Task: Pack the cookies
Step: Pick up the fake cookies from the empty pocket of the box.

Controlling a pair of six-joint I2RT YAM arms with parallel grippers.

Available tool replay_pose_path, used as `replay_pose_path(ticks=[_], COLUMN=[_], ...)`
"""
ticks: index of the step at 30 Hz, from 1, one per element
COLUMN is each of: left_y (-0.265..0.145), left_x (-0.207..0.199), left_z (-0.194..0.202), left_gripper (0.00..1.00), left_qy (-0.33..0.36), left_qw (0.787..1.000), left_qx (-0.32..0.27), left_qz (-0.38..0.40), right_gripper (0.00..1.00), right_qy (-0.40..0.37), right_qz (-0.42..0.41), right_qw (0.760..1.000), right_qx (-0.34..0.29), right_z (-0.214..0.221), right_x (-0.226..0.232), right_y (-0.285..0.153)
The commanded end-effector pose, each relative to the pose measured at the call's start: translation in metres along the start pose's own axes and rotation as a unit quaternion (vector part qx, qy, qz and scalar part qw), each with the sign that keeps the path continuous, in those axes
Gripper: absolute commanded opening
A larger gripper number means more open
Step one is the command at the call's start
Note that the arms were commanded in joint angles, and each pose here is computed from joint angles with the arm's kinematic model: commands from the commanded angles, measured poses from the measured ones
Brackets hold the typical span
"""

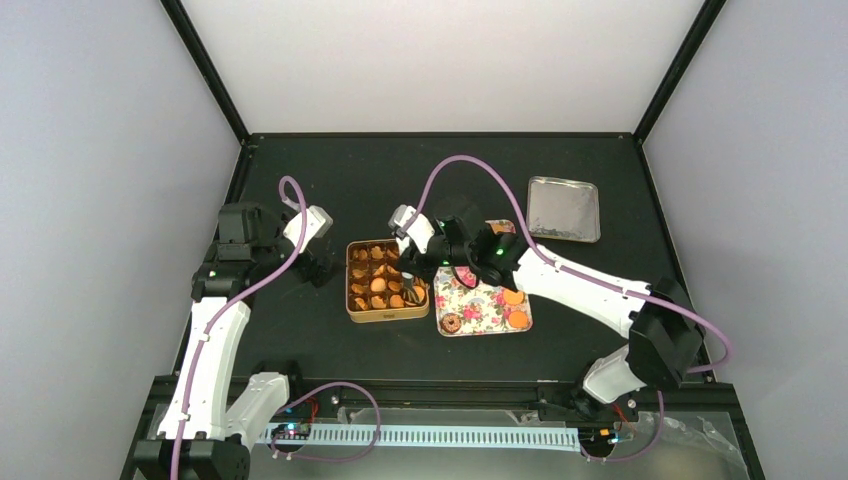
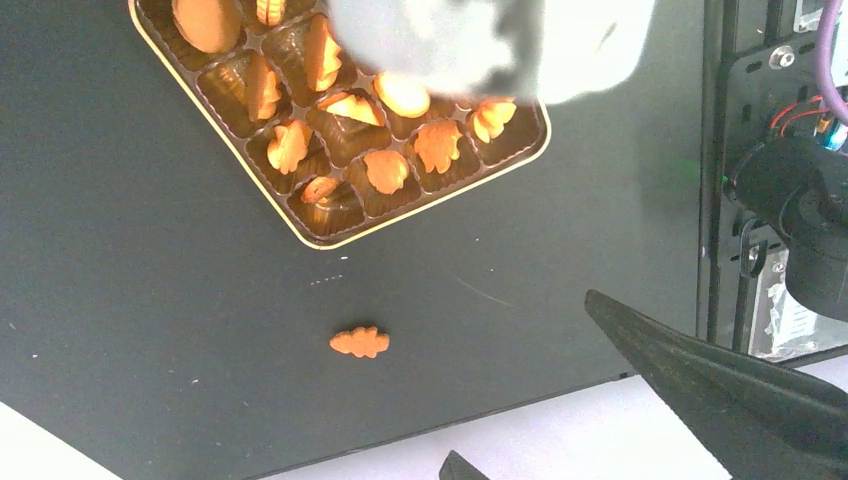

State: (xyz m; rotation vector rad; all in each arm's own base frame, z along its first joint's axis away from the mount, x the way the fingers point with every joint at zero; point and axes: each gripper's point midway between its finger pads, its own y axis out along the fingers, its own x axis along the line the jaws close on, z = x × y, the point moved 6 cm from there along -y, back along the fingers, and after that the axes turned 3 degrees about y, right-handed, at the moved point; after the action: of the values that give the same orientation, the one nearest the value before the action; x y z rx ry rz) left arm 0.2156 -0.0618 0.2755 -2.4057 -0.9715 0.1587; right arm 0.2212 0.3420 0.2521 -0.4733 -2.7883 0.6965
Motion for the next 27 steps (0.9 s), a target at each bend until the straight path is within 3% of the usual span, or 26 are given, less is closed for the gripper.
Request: replay_pose_path(ticks=[1, 8, 27], left_y=[-0.004, -0.003, -0.004], left_x=[0.002, 0.003, 0.001], left_z=[-0.005, -0.005, -0.005], left_gripper=[0.98, 0.97, 0.96], left_qy=[0.006, 0.004, 0.012], left_qw=[1.000, 1.000, 1.000], left_qx=[-0.006, -0.007, -0.008], left_qz=[-0.003, -0.004, 0.001], right_gripper=[0.29, 0.27, 0.24], right_qy=[-0.012, -0.016, -0.016], right_qz=[-0.011, -0.013, -0.002], right_qw=[0.999, 0.999, 0.999], right_qx=[-0.029, -0.046, -0.037], right_z=[-0.011, -0.013, -0.018], right_x=[0.006, 0.013, 0.009], right_y=[-0.016, -0.034, -0.031])
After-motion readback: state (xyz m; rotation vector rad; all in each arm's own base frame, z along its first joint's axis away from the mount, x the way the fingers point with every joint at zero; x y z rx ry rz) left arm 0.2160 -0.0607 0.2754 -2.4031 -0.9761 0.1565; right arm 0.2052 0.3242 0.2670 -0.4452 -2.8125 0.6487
